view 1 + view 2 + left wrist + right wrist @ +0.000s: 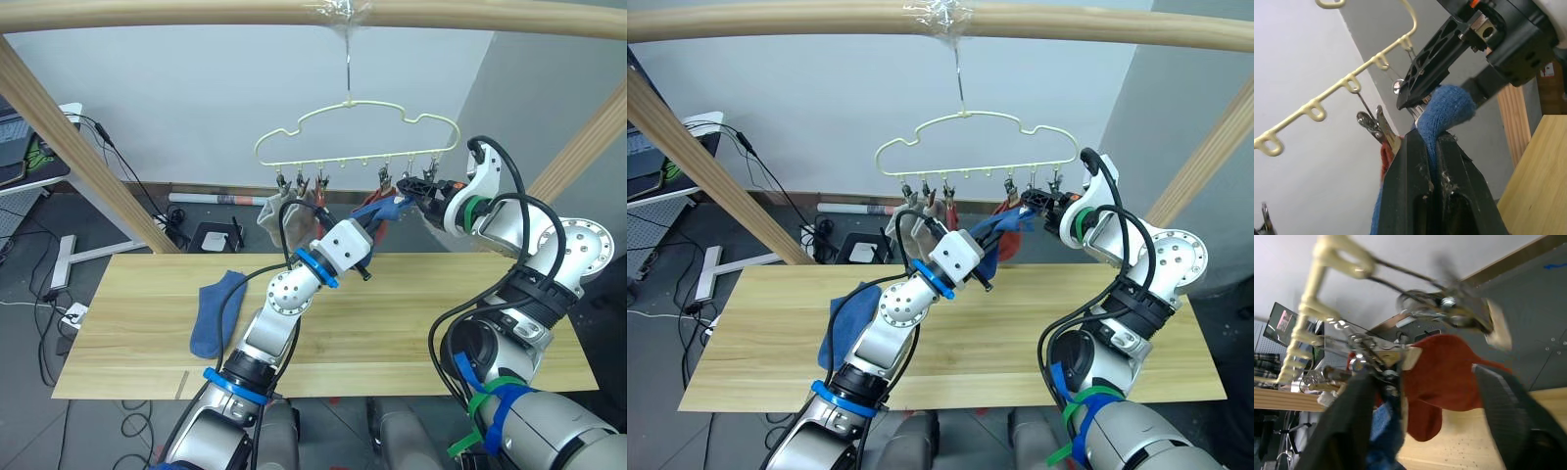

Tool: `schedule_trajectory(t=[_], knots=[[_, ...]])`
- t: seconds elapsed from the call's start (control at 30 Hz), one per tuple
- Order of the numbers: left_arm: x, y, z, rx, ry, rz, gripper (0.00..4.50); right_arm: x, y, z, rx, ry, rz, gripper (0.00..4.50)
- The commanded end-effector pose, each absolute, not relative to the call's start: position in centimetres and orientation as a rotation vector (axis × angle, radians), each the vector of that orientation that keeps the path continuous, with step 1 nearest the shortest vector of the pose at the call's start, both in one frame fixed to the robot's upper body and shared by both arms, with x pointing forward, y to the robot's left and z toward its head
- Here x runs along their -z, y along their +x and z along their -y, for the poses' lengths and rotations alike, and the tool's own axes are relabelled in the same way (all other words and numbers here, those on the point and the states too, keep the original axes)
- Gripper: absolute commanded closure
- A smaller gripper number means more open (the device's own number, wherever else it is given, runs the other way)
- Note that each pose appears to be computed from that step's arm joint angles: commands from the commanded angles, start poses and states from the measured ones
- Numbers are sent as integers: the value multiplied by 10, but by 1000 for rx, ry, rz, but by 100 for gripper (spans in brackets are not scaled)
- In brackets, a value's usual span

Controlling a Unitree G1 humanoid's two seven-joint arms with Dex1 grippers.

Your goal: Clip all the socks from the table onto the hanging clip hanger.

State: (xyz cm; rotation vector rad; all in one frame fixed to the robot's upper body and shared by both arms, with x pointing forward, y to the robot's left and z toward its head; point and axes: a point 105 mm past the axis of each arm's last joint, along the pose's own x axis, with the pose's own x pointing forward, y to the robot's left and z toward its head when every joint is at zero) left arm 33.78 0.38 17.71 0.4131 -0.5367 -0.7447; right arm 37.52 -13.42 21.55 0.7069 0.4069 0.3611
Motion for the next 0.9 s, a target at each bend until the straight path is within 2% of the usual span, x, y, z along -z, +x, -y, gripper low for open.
schedule_trajectory(t=[0.03, 0.13, 0.23, 0.33, 0.4, 0.5, 0.63, 0.9], knots=[[-186, 336, 10, 779, 389, 570, 450, -248, 364, 128, -496, 662, -282, 4], [-185, 338, 21, 819, 372, 551, 450, -264, 354, 129, -579, 602, -214, 4], [-183, 342, 25, 831, 348, 525, 450, -261, 339, 132, -613, 454, -199, 4], [-182, 349, 26, 822, 273, 474, 450, -256, 330, 139, -587, 357, -176, 4], [-178, 359, 28, 810, 149, 384, 450, -252, 324, 142, -501, 168, -102, 4], [-170, 369, 27, 799, -8, 258, 378, -244, 319, 139, -422, 57, -4, 0], [-167, 376, 17, 764, -87, 190, 255, -232, 316, 131, -379, -24, 68, 0], [-172, 375, -20, 737, -4, 180, 11, -214, 324, 122, -229, -59, 182, 0]])
